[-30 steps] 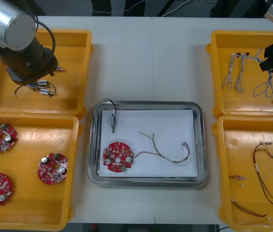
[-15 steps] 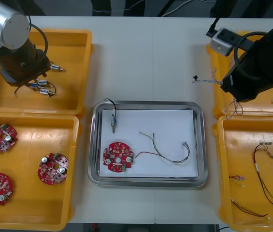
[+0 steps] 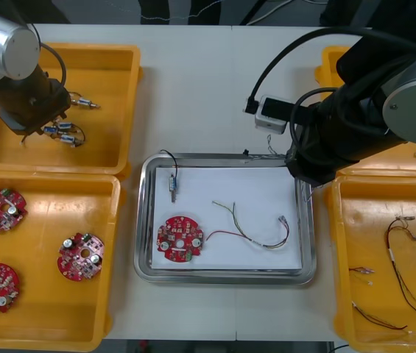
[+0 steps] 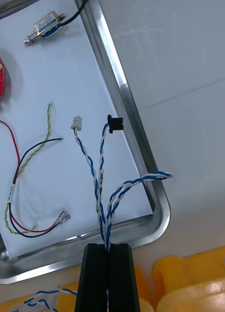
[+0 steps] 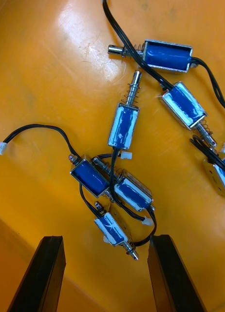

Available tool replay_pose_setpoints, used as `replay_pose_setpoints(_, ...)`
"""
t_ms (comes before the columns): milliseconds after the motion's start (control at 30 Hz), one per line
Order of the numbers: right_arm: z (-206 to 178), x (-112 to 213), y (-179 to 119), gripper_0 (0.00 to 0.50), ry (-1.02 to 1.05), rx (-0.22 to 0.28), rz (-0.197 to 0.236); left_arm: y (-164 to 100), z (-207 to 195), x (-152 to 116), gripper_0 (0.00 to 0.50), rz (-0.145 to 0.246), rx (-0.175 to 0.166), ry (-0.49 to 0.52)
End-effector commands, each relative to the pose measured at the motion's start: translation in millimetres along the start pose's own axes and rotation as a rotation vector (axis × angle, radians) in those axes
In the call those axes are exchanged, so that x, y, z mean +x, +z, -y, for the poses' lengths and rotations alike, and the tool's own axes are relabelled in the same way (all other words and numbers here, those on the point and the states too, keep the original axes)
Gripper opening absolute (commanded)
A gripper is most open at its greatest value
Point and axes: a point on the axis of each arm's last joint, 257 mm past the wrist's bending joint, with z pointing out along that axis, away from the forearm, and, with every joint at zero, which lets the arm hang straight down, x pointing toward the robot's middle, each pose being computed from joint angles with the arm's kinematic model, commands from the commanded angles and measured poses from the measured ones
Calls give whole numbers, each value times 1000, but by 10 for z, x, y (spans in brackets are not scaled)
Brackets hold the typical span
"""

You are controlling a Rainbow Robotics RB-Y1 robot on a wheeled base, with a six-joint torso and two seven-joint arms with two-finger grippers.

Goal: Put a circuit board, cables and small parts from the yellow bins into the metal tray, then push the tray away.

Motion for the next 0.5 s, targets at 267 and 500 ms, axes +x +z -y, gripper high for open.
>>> replay_pose_setpoints(267,-11,-82,285,0,-289,41,-36,6,282,47,500,-14,52,-83)
replay_pose_setpoints(500,-84,-29,623,0,-288,10,-41,82,255,171,500,-42,45,-80)
